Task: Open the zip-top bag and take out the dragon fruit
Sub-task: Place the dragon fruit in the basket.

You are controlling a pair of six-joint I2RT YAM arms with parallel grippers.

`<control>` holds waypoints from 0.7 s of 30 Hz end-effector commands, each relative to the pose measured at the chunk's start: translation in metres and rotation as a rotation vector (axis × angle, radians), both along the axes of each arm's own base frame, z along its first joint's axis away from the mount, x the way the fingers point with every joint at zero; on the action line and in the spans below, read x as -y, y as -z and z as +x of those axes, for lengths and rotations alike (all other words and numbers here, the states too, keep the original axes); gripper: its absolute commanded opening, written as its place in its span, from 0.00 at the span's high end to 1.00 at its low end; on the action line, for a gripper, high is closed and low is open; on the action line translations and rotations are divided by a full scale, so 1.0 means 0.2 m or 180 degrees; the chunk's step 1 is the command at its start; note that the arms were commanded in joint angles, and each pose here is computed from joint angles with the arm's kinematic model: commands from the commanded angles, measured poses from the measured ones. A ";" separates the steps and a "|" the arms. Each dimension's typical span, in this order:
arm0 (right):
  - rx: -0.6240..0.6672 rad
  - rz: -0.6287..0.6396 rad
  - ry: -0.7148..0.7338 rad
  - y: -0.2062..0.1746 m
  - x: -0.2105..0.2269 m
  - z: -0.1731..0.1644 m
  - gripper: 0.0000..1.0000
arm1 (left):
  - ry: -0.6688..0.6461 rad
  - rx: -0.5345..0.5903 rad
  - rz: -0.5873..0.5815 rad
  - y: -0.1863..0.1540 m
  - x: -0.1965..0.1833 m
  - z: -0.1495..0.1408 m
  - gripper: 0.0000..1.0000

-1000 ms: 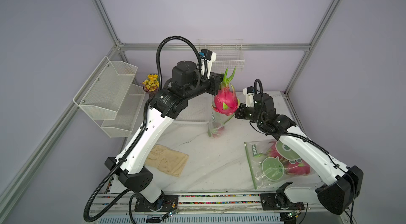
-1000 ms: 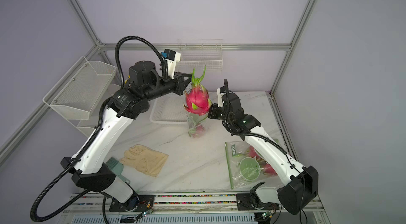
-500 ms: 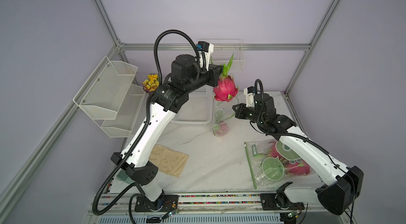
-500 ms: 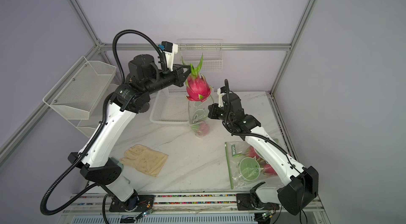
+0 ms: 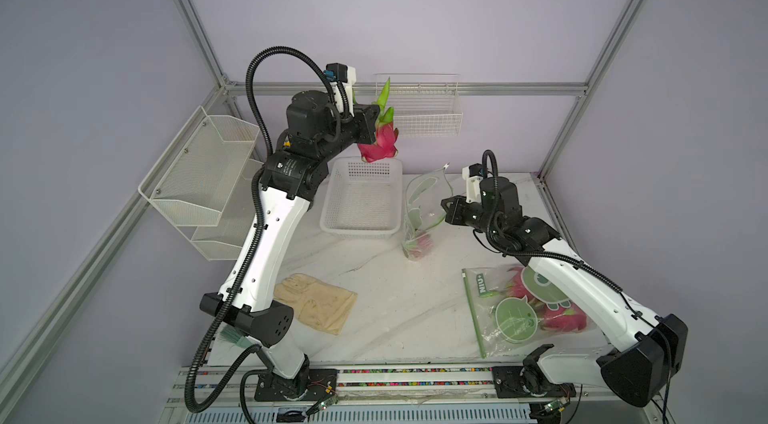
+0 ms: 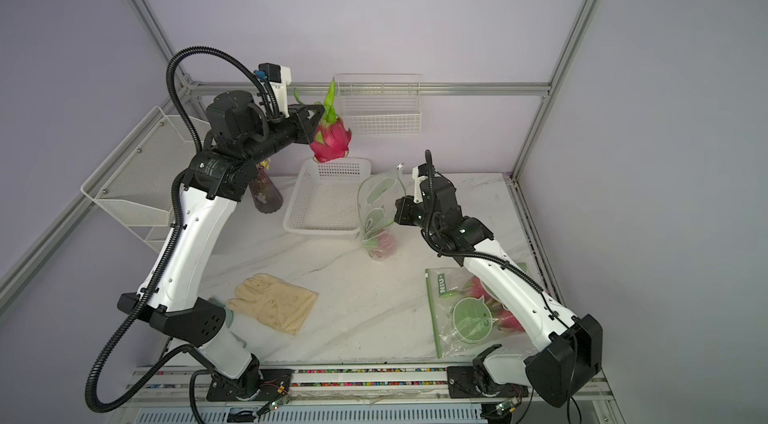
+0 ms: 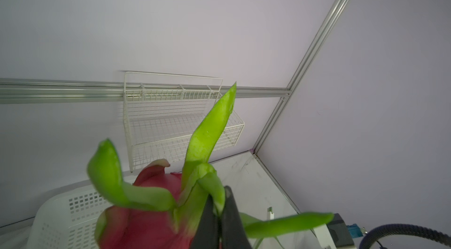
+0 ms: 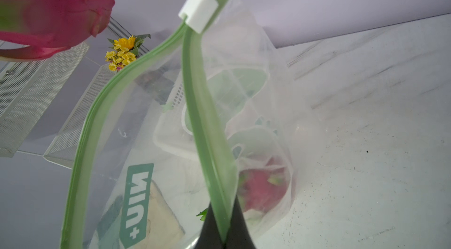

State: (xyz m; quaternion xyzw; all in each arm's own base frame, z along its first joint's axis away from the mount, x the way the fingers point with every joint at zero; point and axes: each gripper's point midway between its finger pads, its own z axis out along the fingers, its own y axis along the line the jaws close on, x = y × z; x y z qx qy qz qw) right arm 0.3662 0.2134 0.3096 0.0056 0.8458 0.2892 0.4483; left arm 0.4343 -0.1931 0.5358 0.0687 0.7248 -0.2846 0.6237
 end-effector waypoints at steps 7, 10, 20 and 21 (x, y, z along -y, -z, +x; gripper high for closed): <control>0.0163 -0.0028 0.0077 -0.10 0.06 -0.04 1.00 | -0.0430 -0.0149 -0.0137 0.20 -0.25 0.20 1.00; 0.0170 -0.0040 0.0074 -0.11 0.06 -0.05 1.00 | -0.0494 -0.0317 -0.0162 0.35 -0.30 0.28 1.00; 0.0178 -0.0073 0.0072 -0.11 0.07 -0.06 1.00 | -0.0674 -0.0787 -0.0296 0.80 -0.46 0.54 1.00; 0.0180 -0.0076 0.0072 -0.11 0.07 -0.06 1.00 | -0.0692 -0.0831 -0.0312 0.84 -0.47 0.57 1.00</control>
